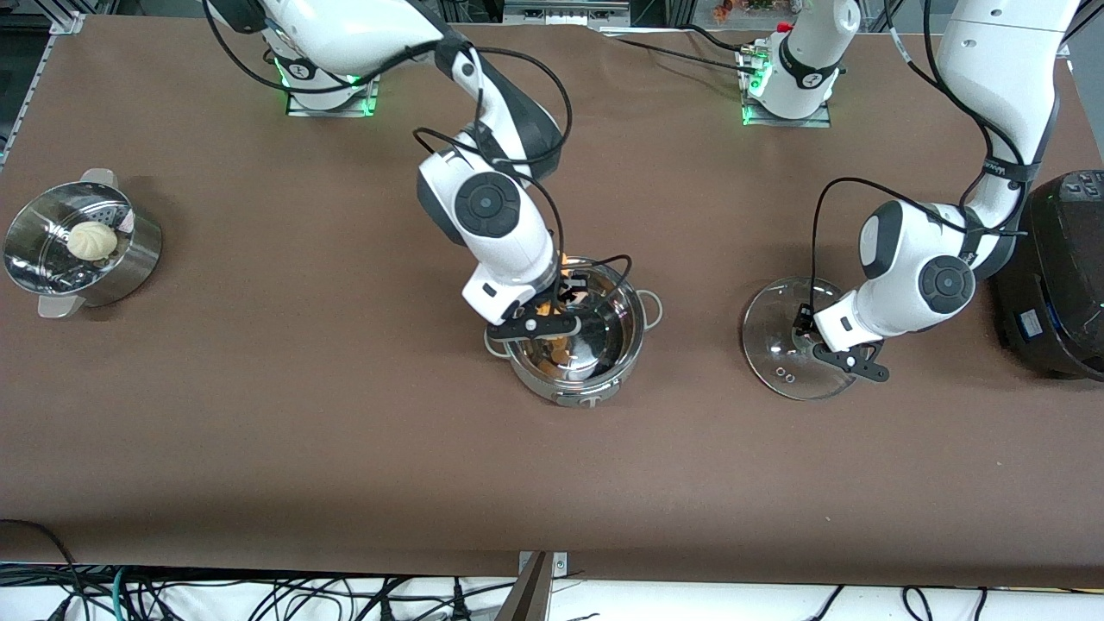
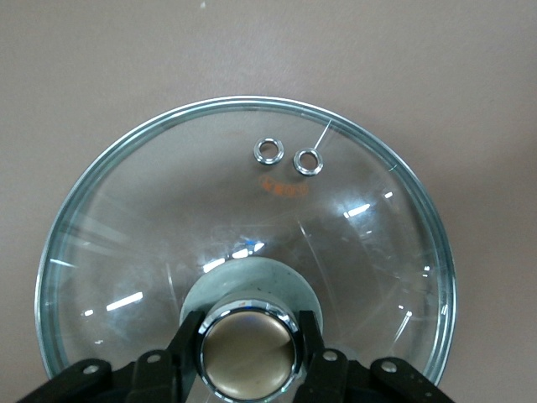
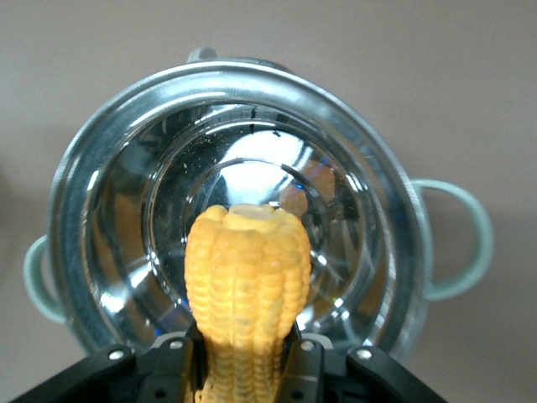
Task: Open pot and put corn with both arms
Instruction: 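Lower the corn into the pot and open the right gripper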
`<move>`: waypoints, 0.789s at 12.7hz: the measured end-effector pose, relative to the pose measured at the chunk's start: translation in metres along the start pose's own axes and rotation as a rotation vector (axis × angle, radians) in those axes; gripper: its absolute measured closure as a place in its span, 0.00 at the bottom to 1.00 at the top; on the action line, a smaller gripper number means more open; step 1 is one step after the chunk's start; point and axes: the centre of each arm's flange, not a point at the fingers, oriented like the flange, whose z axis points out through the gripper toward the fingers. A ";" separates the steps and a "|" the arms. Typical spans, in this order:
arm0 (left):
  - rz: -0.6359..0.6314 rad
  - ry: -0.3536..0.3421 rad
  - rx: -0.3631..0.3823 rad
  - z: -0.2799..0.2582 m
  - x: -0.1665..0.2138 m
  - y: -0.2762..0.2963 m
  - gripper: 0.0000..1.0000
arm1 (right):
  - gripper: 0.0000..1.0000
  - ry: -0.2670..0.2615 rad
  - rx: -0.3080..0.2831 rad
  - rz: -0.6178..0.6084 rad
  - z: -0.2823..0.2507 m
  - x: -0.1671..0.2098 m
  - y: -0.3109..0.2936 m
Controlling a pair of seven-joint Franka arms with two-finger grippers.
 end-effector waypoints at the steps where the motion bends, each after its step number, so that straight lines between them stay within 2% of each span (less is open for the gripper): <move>1: 0.000 -0.004 -0.002 0.003 0.000 -0.001 0.50 | 0.66 0.005 0.004 0.002 0.015 0.001 0.000; 3: 0.000 -0.010 -0.005 0.007 -0.001 -0.001 0.50 | 0.66 0.011 0.009 0.008 0.038 0.003 -0.001; 4: 0.001 -0.011 -0.006 0.008 -0.001 0.000 0.44 | 0.66 0.014 0.012 0.014 0.042 0.002 -0.003; 5: 0.002 -0.008 -0.006 0.007 0.000 0.000 0.33 | 0.66 0.016 0.013 0.017 0.043 0.002 -0.005; 6: 0.002 -0.003 -0.004 0.004 0.001 0.000 0.23 | 0.60 0.019 0.014 0.017 0.041 0.002 -0.006; 8: 0.006 0.006 0.003 -0.016 0.004 0.001 0.01 | 0.38 0.020 0.015 0.014 0.039 0.000 -0.009; 10: 0.021 -0.002 0.010 -0.057 0.005 0.011 0.00 | 0.15 0.017 0.007 0.012 0.031 0.000 -0.011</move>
